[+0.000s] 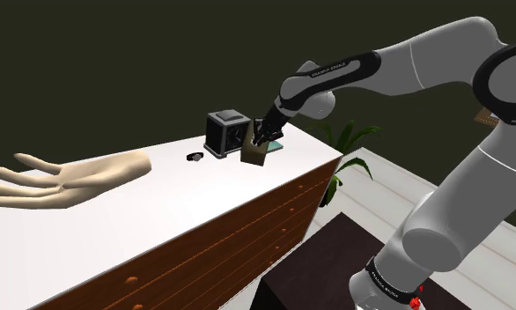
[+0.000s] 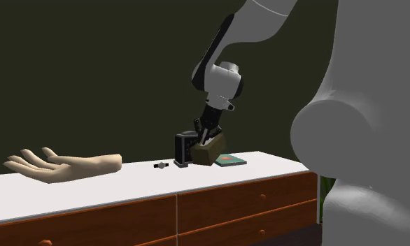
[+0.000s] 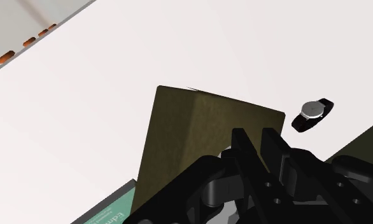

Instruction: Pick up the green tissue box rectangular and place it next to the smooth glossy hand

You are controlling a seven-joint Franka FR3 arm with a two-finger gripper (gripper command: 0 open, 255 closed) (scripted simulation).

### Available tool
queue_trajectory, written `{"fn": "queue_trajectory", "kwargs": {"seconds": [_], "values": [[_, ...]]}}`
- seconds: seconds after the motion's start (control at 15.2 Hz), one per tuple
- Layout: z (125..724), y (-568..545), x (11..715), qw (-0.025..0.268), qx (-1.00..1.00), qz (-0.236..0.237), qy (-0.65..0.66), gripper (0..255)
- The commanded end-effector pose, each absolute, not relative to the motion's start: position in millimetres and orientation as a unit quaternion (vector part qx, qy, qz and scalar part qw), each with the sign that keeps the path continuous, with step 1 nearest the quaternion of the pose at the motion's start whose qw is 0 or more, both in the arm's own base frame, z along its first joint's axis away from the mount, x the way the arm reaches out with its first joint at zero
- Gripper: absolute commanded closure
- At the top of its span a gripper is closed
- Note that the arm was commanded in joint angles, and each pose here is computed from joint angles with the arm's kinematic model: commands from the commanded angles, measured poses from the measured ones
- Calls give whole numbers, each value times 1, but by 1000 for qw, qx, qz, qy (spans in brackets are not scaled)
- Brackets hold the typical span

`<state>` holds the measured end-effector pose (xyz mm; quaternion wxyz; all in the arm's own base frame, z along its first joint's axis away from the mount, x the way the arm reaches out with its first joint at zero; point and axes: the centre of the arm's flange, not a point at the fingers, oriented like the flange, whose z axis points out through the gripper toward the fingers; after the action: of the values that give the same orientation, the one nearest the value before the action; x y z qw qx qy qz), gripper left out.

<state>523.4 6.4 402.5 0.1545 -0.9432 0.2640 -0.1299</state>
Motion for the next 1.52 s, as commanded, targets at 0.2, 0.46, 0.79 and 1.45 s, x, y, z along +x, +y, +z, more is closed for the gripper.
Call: {"fn": "queue_trajectory", "kwargs": {"seconds": [0.2, 0.46, 0.79, 1.45], "values": [[428, 6, 524, 154, -943, -130, 264, 255], [449, 6, 524, 154, -943, -130, 264, 255], [476, 6, 524, 154, -943, -130, 264, 255], [528, 6, 524, 154, -943, -130, 264, 255]]}}
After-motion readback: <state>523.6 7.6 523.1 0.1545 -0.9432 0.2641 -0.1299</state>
